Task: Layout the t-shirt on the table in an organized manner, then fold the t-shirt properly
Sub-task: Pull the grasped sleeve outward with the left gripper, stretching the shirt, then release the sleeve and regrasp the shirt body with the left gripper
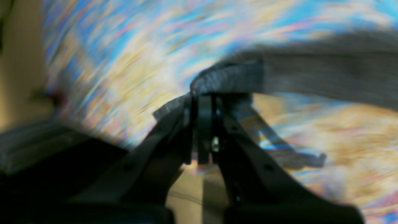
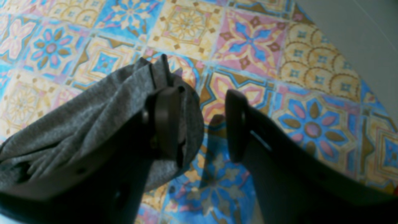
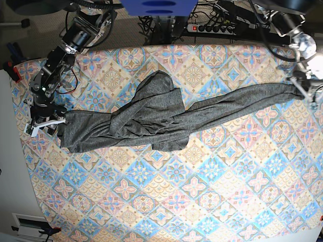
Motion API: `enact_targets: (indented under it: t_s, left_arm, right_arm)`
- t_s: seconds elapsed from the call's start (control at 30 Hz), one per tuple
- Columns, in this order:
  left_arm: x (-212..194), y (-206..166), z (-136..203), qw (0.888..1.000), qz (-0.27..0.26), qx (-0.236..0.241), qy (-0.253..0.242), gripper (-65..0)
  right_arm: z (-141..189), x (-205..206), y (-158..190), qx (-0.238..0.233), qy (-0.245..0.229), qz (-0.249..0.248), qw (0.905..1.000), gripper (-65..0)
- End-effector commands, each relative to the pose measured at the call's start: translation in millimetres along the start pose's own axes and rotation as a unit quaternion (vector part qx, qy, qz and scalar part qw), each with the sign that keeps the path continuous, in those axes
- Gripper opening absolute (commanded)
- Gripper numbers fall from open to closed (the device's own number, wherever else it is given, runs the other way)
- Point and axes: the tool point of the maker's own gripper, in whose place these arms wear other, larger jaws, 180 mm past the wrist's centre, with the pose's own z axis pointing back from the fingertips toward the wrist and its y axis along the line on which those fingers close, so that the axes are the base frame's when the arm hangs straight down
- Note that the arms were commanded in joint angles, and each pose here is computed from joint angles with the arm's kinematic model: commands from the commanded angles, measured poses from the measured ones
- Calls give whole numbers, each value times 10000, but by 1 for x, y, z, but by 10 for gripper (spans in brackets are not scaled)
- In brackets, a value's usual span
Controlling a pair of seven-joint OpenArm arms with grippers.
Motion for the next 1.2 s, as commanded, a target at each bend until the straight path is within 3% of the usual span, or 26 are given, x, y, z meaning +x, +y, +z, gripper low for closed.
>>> enact_targets:
  t_s: [0.0, 0.03, 0.1, 0.17, 0.27, 0.33, 0.4, 0.6, 0.77, 0.9, 0.97, 1.07, 1.17]
  left_arm:
    - [22, 12, 15, 9990, -79, 288, -343, -650]
    - [28, 5, 21, 9984, -100, 307, -456, -641]
    - [43, -9, 34, 9966, -127, 335, -738, -542]
    - [59, -17, 46, 9942, -160, 354, -1000, -496]
    - [75, -24, 58, 9909, -297, 307, -1277, -498]
    - [88, -49, 68, 9854, -780, 5, -1515, -498]
    - [100, -74, 78, 9752, -1391, -237, -1705, -498]
    - [133, -150, 96, 9524, -1836, -964, -2237, -492]
    - [163, -216, 109, 9219, -2445, -1568, -2562, -491]
    - [179, -261, 95, 9035, -3059, -1837, -2375, -488]
    - [182, -277, 84, 8963, -3389, -1849, -2181, -456]
    - [183, -292, 76, 8946, -3534, -1870, -1995, -394]
    - [176, -293, 72, 8977, -3639, -1800, -1710, -390]
  right_arm:
    - [1, 21, 1, 32, -323, 32, 9995, -420]
    - [1, 21, 1, 32, -323, 32, 9995, -420]
    - [1, 22, 1, 31, -330, 34, 9994, -420]
    - [1, 22, 1, 31, -330, 34, 9994, -420]
    - [2, 22, 1, 30, -338, 36, 9994, -421]
    - [2, 22, 1, 30, -338, 36, 9994, -421]
    - [2, 22, 1, 30, -345, 36, 9994, -421]
    - [2, 22, 1, 30, -345, 36, 9994, -421]
    - [2, 22, 2, 42, -345, 45, 9994, -421]
    - [-1, 22, 25, 307, -314, 254, 9987, -421]
    - [0, 10, 31, 398, -184, 371, 9983, -421]
    - [2, -1, 36, 468, -62, 465, 9978, -421]
    - [2, -1, 36, 470, -69, 463, 9978, -421]
